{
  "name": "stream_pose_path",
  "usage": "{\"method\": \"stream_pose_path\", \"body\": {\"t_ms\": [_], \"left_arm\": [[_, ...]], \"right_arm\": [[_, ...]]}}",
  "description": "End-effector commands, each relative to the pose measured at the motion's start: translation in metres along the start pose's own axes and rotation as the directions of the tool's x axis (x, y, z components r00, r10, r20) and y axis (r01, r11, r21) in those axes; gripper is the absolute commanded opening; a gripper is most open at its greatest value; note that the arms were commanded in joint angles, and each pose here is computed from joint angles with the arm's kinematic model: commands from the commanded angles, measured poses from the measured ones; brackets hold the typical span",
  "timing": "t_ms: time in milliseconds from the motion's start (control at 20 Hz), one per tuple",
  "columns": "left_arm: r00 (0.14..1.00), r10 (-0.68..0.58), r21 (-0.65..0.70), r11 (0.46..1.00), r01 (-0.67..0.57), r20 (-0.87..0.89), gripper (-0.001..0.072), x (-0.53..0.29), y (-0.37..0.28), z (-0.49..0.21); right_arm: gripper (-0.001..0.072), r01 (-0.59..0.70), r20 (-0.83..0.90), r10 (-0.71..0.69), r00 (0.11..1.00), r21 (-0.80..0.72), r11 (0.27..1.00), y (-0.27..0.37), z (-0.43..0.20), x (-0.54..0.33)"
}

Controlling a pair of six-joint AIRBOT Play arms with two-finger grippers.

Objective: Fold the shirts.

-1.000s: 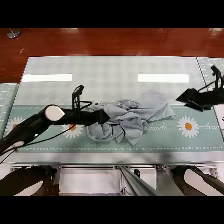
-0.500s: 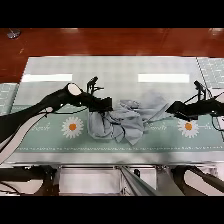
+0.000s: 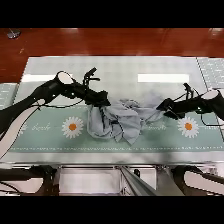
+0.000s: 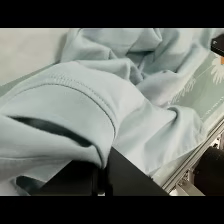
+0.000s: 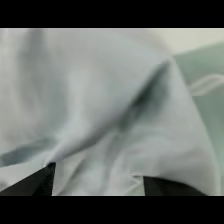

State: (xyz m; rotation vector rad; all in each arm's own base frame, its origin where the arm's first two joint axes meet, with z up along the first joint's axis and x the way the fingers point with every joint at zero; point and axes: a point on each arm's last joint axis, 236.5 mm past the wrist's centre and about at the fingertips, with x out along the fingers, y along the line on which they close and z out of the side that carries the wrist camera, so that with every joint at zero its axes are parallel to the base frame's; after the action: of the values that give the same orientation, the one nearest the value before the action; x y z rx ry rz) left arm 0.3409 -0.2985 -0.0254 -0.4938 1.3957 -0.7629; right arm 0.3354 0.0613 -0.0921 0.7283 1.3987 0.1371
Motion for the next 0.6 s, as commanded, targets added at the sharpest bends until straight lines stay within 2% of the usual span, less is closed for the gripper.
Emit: {"method": "stream_pose_path", "body": {"t_ms": [0,100,150,200,250,400,550], "left_arm": [[0.998,-0.013,0.041,0.999,0.010,0.061,0.0025,-0.025,-0.010,0.014],[0.992,-0.020,0.058,0.998,0.012,0.124,0.0025,-0.050,-0.016,0.027],[0.987,-0.023,0.068,0.998,0.013,0.160,0.0025,-0.065,-0.020,0.034],[0.980,-0.026,0.077,0.997,0.011,0.195,0.0025,-0.080,-0.024,0.040],[0.973,-0.029,0.086,0.996,0.010,0.231,0.0025,-0.095,-0.027,0.045],[0.937,-0.044,0.140,0.990,-0.005,0.346,0.0025,-0.149,-0.046,0.059],[0.854,-0.081,0.238,0.970,-0.051,0.514,0.0025,-0.229,-0.088,0.077]], "right_arm": [[0.0617,-0.017,0.018,0.017,1.000,-0.002,1.000,0.020,0.020,0.017],[0.0595,-0.028,0.024,0.028,0.999,-0.020,0.999,0.031,0.031,0.018],[0.0462,-0.035,0.020,0.036,0.999,-0.031,0.999,0.036,0.034,0.016],[0.0063,-0.046,0.016,0.047,0.999,-0.056,0.997,0.043,0.037,0.011],[0.0024,-0.060,0.018,0.062,0.998,-0.104,0.993,0.052,0.042,0.004],[0.0023,-0.103,0.031,0.113,0.993,-0.234,0.967,0.092,0.059,-0.033],[0.0023,-0.103,0.255,0.229,0.940,-0.427,0.898,0.173,0.102,-0.134]]}}
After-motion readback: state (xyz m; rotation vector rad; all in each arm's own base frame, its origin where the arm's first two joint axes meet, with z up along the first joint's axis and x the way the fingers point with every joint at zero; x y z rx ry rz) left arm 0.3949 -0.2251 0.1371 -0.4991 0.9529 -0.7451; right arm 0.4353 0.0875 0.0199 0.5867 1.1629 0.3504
